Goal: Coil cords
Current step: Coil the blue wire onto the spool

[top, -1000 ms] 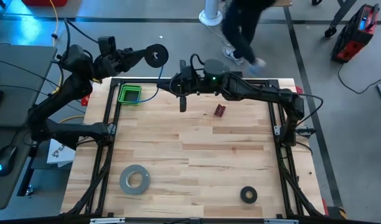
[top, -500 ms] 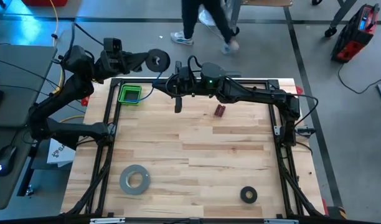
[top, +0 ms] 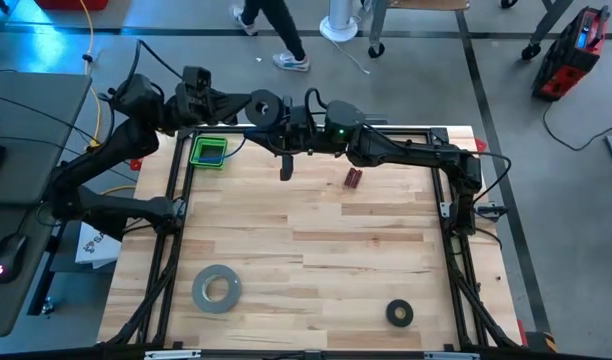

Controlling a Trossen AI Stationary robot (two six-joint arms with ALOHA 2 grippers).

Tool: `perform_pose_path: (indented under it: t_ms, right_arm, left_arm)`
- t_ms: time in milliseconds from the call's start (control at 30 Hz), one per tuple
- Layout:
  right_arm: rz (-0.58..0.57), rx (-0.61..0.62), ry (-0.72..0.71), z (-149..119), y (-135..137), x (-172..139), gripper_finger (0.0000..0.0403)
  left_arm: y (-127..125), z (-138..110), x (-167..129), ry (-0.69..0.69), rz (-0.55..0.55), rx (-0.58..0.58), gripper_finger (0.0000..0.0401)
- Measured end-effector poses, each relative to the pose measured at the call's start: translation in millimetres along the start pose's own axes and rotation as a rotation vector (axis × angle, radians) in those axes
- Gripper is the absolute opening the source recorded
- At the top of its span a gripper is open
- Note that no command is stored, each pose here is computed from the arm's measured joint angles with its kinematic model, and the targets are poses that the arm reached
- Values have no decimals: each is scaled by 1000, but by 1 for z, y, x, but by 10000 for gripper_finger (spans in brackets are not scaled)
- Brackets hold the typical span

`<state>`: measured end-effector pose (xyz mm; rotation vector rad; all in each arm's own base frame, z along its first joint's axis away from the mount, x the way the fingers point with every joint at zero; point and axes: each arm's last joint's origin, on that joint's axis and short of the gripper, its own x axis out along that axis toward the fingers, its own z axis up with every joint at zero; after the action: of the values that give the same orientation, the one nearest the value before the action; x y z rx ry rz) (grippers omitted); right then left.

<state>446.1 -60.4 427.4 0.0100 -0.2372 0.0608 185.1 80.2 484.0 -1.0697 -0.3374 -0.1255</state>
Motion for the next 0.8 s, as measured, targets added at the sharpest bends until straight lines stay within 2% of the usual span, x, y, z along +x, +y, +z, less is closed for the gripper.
perform_pose_path:
  t_ms: [333, 800]
  right_arm:
    - [-41, -21, -47, 5, -8, -2, 0]
    - [-78, -44, -102, 12, -27, -7, 0]
  left_arm:
    - [1, -10, 6, 130, -19, -145, 0]
    - [-9, -15, -13, 169, 30, -159, 0]
